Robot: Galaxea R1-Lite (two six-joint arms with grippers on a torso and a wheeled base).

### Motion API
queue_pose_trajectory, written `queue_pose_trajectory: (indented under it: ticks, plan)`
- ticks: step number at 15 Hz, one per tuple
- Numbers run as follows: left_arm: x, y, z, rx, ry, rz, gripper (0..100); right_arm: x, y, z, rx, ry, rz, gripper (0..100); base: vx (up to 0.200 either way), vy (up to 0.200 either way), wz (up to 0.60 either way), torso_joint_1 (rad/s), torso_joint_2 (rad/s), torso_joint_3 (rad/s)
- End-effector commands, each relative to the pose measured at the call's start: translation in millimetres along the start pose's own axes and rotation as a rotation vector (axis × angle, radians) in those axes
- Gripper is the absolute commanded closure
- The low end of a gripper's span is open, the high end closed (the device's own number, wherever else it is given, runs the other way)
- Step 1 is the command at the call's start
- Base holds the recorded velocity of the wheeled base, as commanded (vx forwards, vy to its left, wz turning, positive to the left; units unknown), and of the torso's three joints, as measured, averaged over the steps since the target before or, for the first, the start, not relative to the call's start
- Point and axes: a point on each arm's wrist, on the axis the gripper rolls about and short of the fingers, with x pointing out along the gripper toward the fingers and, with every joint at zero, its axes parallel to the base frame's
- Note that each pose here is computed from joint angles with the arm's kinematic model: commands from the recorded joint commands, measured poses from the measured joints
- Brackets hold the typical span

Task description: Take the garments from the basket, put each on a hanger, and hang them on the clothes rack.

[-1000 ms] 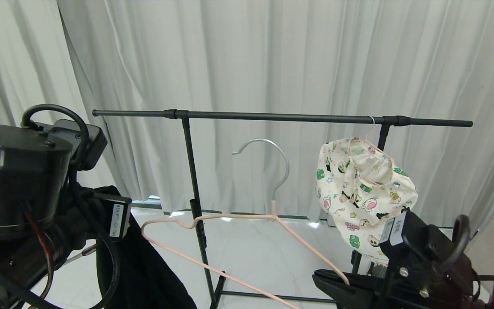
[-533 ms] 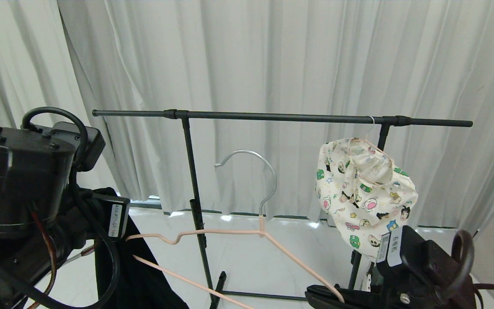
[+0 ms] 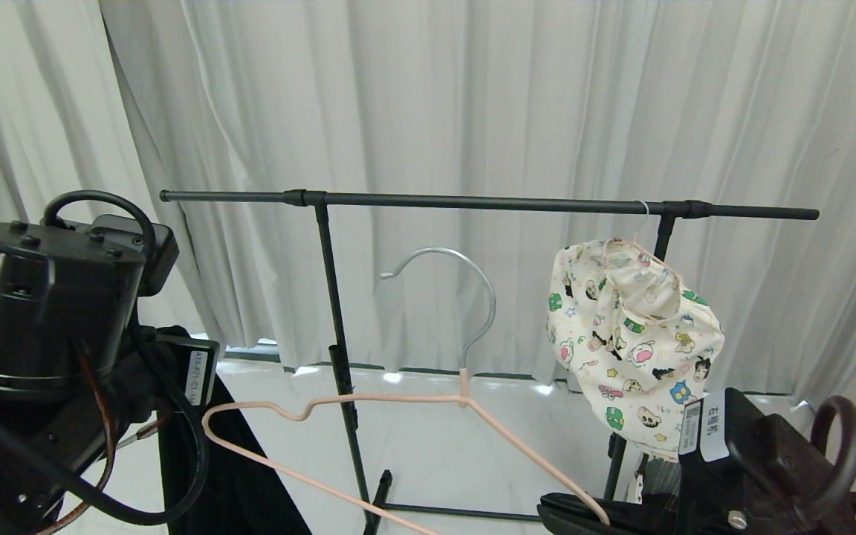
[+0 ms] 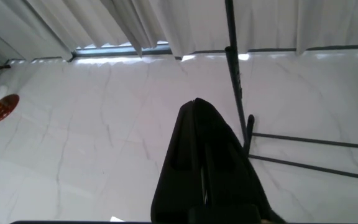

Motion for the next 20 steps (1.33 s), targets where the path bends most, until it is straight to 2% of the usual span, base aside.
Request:
queue_pose_trajectory:
  ticks: [1,5,12,18,20]
  plan:
    - [3.7,-0.7,0.1,0.002,0.01,0.014,100,-0.2,0.1,0.6,0.0,-0.003,0.0,100,0.0,0.0,0.0,0.0,0.0,0.0]
    - [-9.1,-12.8,-0.3,0.019,-0.024,-0.062,100,8.6,-0.4,2.1,0.025,0.006,-0.008,100,0.0,0.0,0.0,0.0,0.0,0.0]
    - [-10.1,-14.9,-0.5,0.023,-0.025,-0.071,100,14.7,-11.1,7.0,0.05,-0.006,-0.062,100,0.0,0.0,0.0,0.0,0.0,0.0]
    - [-10.3,-15.1,-0.5,0.023,-0.026,-0.073,100,18.8,-8.9,15.0,0.051,-0.027,-0.051,100,0.0,0.0,0.0,0.0,0.0,0.0]
    - [-16.1,-19.5,-0.4,0.034,-0.041,-0.104,100,23.6,-7.1,12.7,0.048,-0.012,-0.047,100,0.0,0.0,0.0,0.0,0.0,0.0]
